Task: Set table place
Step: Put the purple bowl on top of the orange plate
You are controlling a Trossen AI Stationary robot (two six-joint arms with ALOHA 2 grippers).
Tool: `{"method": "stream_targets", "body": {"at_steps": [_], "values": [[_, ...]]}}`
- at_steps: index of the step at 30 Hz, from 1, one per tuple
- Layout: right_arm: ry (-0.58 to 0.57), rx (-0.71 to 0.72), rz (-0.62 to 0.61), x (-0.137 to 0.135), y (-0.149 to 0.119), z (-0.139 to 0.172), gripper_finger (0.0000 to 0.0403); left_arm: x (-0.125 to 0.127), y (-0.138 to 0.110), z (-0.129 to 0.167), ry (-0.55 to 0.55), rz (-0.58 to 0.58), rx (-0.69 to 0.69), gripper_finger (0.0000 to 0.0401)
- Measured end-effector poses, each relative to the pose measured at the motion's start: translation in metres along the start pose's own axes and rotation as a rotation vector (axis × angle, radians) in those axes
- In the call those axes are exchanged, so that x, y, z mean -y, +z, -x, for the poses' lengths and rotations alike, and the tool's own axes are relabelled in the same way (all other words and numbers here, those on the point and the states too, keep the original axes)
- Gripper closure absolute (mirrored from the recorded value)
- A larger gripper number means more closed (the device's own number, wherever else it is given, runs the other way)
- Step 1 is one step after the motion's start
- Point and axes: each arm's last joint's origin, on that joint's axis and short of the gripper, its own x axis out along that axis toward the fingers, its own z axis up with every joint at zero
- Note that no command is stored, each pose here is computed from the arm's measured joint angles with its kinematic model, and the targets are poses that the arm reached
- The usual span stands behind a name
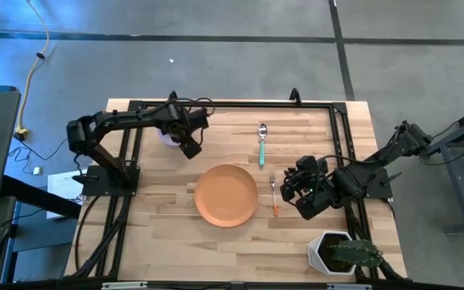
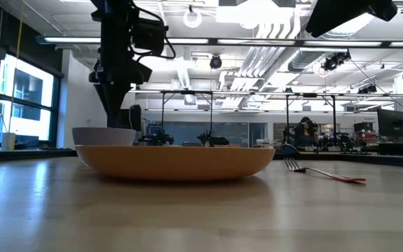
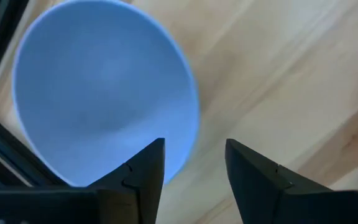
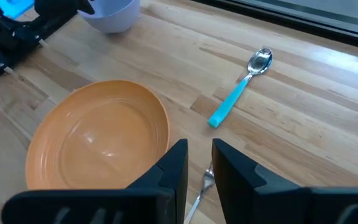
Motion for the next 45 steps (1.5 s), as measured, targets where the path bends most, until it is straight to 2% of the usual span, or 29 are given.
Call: {"method": "stream_targets", "body": {"at_steps": [8,17,26,29,33,34,40,45], "values": [[-0.002,0.007,-0.002,-0.001,0.004,-0.004,0.0338,0.000,0.004,-0.009,-0.052,-0.040,0.002,0.0242],[0.005,0.009,-0.010,-0.002,0.004,-0.004,0.0338,0.004,-0.015,-0.046,-0.046,-0.030,-0.046,0.0242],[0.015,0.010,-0.021,-0.003,0.004,-0.004,0.0338,0.004,-0.014,-0.048,-0.028,-0.048,-0.024,0.0247],[0.017,0.009,-0.023,-0.003,0.004,-0.004,0.0338,0.004,-0.014,-0.048,-0.027,-0.054,-0.024,0.0279],[0.017,0.009,-0.024,-0.003,0.004,-0.004,0.0338,0.004,-0.014,-0.048,-0.031,-0.081,-0.025,0.0374],[0.017,0.009,-0.024,-0.003,0.004,-0.004,0.0338,0.004,-0.014,-0.048,-0.035,-0.092,-0.024,0.0387],[0.017,0.009,-0.023,-0.003,0.004,-0.004,0.0338,0.005,-0.015,-0.042,-0.053,-0.107,-0.052,0.0396],[0.017,0.008,-0.022,-0.003,0.004,-0.004,0.0338,0.014,-0.012,-0.009,-0.059,-0.156,-0.006,0.0398]]}}
